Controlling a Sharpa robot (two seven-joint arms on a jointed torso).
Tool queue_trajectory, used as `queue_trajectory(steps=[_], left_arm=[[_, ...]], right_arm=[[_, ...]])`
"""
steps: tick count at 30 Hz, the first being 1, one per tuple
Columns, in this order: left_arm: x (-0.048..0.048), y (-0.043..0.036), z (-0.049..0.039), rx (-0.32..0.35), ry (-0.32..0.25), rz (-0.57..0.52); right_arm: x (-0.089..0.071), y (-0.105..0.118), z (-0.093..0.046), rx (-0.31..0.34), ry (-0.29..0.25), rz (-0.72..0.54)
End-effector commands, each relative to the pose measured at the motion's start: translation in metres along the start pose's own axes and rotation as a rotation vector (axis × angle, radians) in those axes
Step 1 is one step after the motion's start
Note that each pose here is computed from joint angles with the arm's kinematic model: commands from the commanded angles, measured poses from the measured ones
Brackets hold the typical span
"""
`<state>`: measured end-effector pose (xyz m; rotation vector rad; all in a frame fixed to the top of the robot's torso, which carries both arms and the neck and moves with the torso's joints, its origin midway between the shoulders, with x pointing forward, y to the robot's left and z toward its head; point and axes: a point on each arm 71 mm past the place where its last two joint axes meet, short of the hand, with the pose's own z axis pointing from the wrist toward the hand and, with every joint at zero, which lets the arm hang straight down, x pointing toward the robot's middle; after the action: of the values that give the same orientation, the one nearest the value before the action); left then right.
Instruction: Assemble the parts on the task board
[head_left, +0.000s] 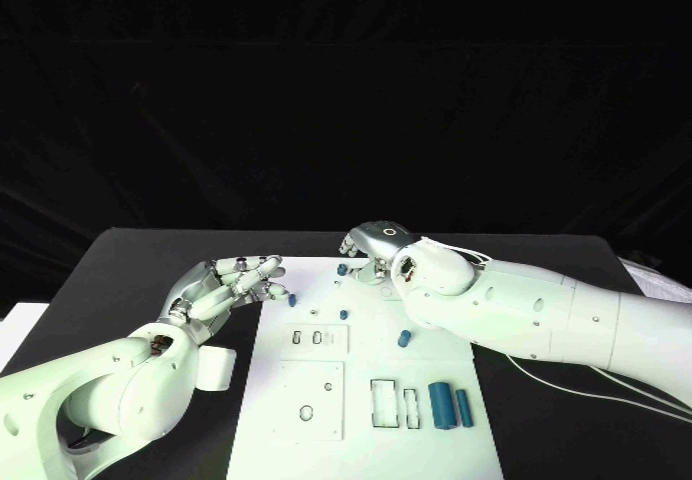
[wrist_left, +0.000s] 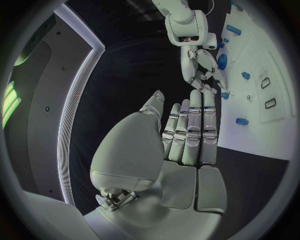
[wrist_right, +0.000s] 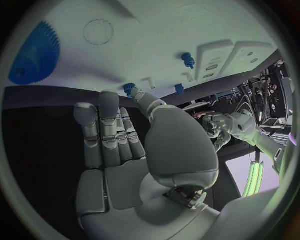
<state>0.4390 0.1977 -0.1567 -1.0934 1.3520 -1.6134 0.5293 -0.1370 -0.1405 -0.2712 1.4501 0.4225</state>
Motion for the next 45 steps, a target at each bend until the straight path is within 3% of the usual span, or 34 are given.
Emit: queue_trajectory(steps=[1,5,9,16,23,33,45], left_arm=[[0.001,-0.0015,-0.0001,0.01,0.018,-0.004],[0.0005,-0.0016,-0.0002,0.01,0.018,-0.003],[0.0005,-0.0012,0.0002,0.008,0.019,-0.004],[0.0014,-0.0005,0.0013,0.007,0.023,-0.006],[0.0025,0.0002,0.0024,0.007,0.027,-0.008],[0.002,0.001,0.0033,0.005,0.027,-0.008],[0.0021,0.0013,0.0041,0.006,0.026,-0.008]], right_arm=[[-0.011,-0.006,-0.011,0.003,-0.04,0.067],[-0.023,-0.024,-0.03,0.046,-0.021,0.134],[-0.032,-0.048,-0.047,0.12,0.032,0.2],[-0.034,-0.079,-0.062,0.215,0.107,0.23],[-0.03,-0.09,-0.061,0.249,0.136,0.227],[-0.017,-0.087,-0.057,0.252,0.185,0.219],[-0.005,-0.084,-0.051,0.262,0.206,0.212]])
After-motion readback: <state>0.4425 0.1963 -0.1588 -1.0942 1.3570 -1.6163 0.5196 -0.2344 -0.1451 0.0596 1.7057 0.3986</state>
